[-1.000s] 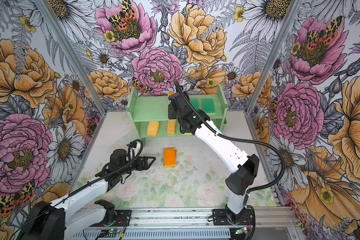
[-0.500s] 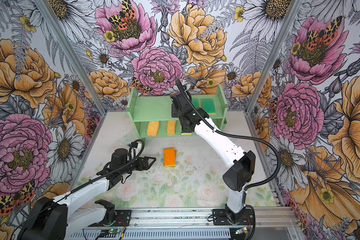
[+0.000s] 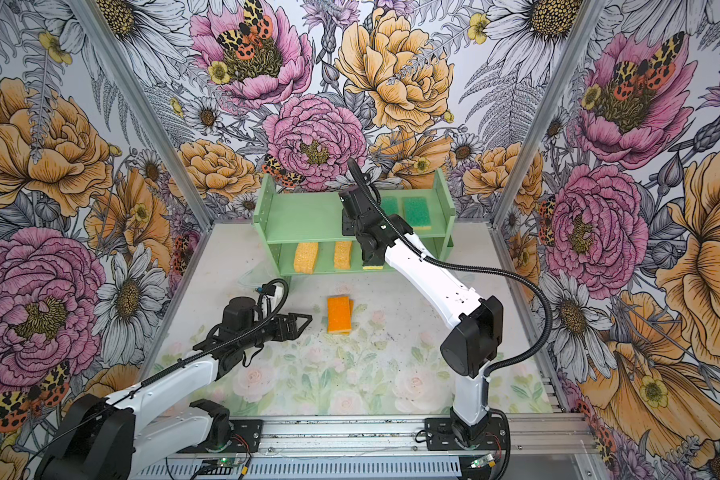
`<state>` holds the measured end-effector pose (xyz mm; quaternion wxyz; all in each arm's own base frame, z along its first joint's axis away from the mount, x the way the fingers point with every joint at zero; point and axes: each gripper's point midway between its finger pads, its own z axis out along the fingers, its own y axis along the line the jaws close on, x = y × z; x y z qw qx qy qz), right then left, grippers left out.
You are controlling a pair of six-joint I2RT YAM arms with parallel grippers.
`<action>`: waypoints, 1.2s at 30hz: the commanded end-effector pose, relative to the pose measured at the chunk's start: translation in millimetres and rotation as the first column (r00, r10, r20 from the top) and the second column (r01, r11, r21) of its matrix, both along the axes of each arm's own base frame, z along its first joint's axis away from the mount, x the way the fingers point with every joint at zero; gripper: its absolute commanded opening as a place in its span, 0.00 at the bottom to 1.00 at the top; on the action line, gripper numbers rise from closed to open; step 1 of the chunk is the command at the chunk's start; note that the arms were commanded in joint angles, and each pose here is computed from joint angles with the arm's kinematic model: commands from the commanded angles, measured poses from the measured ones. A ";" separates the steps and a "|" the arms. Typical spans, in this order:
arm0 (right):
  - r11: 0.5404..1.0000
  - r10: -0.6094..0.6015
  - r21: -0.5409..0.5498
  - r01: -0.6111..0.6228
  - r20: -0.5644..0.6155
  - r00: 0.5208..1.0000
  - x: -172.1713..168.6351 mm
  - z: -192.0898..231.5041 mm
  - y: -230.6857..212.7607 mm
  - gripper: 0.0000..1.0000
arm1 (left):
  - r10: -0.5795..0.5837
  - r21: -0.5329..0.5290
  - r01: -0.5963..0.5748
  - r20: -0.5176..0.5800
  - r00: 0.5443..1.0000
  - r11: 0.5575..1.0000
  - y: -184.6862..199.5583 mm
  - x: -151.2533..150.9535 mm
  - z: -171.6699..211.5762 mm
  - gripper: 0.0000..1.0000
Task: Place and organize the cleaning sponges onto the shelf
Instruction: 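Lower the orange sponge beside the green sponges and open the right gripper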
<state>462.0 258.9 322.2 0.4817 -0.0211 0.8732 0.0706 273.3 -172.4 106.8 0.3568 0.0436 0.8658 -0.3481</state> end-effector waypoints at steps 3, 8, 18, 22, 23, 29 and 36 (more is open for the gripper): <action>1.000 -0.007 0.025 0.007 0.002 1.000 4.1 3.3 1.0 0.55 | -0.012 -0.002 0.012 0.041 0.999 1.000 -0.2 3.8 10.7 0.99; 0.999 -0.005 0.037 0.006 -0.009 1.000 5.0 -0.5 3.0 0.56 | -0.014 0.000 0.014 0.040 0.999 1.000 -0.7 3.1 10.3 0.99; 0.999 -0.009 0.044 0.010 -0.016 1.000 5.5 -2.6 2.3 0.62 | -0.009 -0.002 0.009 0.041 0.999 1.000 0.0 4.0 10.3 0.99; 0.999 -0.011 0.046 0.012 -0.017 1.000 5.7 -3.3 2.4 0.63 | -0.008 -0.002 0.008 0.042 0.999 1.000 0.3 4.2 10.7 0.99; 0.999 -0.011 0.046 0.011 -0.017 1.000 5.7 -3.2 2.4 0.64 | -0.009 -0.003 0.009 0.043 0.999 1.000 0.1 3.9 10.9 0.99; 0.999 -0.019 0.051 0.019 -0.016 1.000 5.8 -2.6 1.6 0.70 | -0.011 -0.003 0.011 0.041 0.999 1.000 -0.3 2.9 10.1 0.99; 0.998 -0.024 0.050 0.025 -0.018 1.000 6.5 -4.3 1.2 0.71 | -0.008 -0.003 0.008 0.041 0.999 1.000 0.2 3.3 10.1 0.99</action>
